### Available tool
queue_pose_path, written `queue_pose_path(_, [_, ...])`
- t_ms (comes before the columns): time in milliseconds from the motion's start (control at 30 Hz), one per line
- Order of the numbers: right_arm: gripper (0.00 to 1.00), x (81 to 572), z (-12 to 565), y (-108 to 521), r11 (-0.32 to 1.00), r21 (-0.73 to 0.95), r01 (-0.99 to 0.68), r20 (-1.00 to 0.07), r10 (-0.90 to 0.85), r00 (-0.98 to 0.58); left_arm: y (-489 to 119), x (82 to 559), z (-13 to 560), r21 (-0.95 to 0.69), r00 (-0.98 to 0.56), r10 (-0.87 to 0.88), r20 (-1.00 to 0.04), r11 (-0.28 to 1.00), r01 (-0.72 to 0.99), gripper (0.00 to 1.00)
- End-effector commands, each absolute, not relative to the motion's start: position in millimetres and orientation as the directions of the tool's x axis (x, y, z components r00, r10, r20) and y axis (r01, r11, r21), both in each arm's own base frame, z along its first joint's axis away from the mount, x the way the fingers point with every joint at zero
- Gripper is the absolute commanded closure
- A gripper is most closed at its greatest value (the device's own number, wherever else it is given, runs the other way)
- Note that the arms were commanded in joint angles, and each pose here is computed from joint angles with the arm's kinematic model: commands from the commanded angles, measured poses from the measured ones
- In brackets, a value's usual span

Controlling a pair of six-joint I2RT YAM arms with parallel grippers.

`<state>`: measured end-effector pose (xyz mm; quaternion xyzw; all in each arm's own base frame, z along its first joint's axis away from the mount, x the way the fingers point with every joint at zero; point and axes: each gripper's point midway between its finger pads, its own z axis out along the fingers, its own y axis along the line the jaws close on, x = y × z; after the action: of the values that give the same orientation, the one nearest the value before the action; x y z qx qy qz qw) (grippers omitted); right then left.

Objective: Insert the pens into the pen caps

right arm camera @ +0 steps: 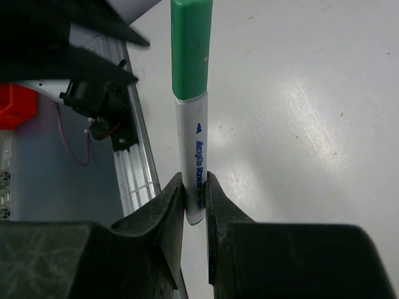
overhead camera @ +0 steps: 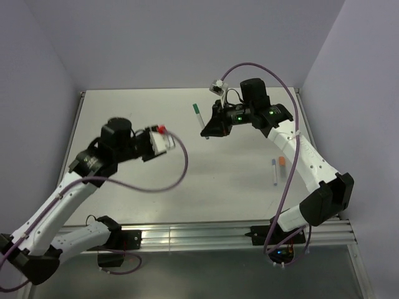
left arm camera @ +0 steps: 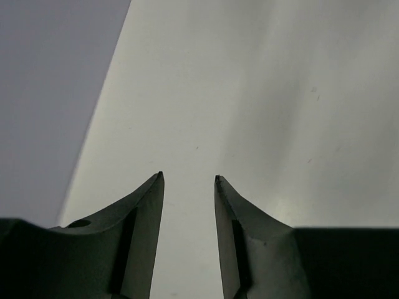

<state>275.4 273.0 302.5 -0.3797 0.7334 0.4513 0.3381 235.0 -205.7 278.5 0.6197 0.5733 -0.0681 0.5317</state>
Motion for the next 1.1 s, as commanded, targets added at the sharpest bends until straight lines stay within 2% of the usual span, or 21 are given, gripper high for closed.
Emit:
queue_pose_path(0, [1.00,266.2,315.0,268.0,0.278,0.397,-0.875,-0.862,-0.214,-0.460,-211.7,248.2,328.2,0.019,-0.156,0.287,-0.945,0.526,0.851,0.56])
queue_pose_path(67, [1.00,259.9,319.0,268.0,0.253,0.402,-0.880,-0.866,-0.208,-0.455,-215.1,249.1,342.1,-0.226,-0.331,0.130,-0.935,0.502,0.835,0.56])
queue_pose_path(133, [1.00,255.6,321.0,269.1,0.228,0.410,-0.883,-0.867,-0.204,-0.455,-196.7,269.0,350.5,-0.374,-0.439,0.001,-0.899,0.522,0.766,0.55])
queue_pose_path(233, [1.00,251.6,322.3,273.2,0.185,0.435,-0.881,-0.862,-0.198,-0.467,-181.4,279.8,379.6,-0.407,-0.412,-0.098,-0.906,0.466,0.785,0.53])
queue_pose_path(267, [1.00,250.1,322.5,275.0,0.175,0.436,-0.883,-0.863,-0.197,-0.465,-181.9,278.8,400.2,-0.411,-0.386,-0.147,-0.911,0.411,0.814,0.52])
queue_pose_path(300, [1.00,247.7,318.2,277.0,0.164,0.445,-0.880,-0.858,-0.201,-0.472,-175.7,282.8,402.4,-0.433,-0.392,-0.183,-0.902,0.402,0.807,0.51])
queue_pose_path(333, [1.00,249.6,316.0,280.3,0.160,0.444,-0.882,-0.861,-0.197,-0.469,-177.3,279.7,410.7,-0.519,-0.461,-0.240,-0.854,0.349,0.780,0.50])
queue_pose_path(367, [1.00,246.0,313.6,285.7,0.144,0.444,-0.884,-0.861,-0.204,-0.466,-177.6,281.3,432.1,-0.432,-0.359,-0.265,-0.895,0.315,0.845,0.49])
queue_pose_path(567, [1.00,248.7,301.8,310.2,0.153,0.452,-0.879,-0.858,-0.196,-0.475,-185.3,289.3,431.3,-0.498,-0.443,-0.284,-0.850,0.161,0.852,0.55])
queue_pose_path(633, [1.00,251.8,302.0,318.6,0.165,0.434,-0.886,-0.868,-0.186,-0.460,-185.8,283.9,420.8,-0.518,-0.464,-0.302,-0.833,0.131,0.845,0.53])
queue_pose_path(667, [1.00,252.1,300.6,321.8,0.160,0.438,-0.885,-0.867,-0.184,-0.462,-185.5,279.2,424.6,-0.454,-0.398,-0.314,-0.862,0.128,0.882,0.53])
queue_pose_path(1067, [1.00,233.5,298.7,371.3,0.036,0.521,-0.853,-0.832,-0.201,-0.516,-193.9,277.5,407.4,-0.495,-0.420,-0.400,-0.815,0.101,0.863,0.42])
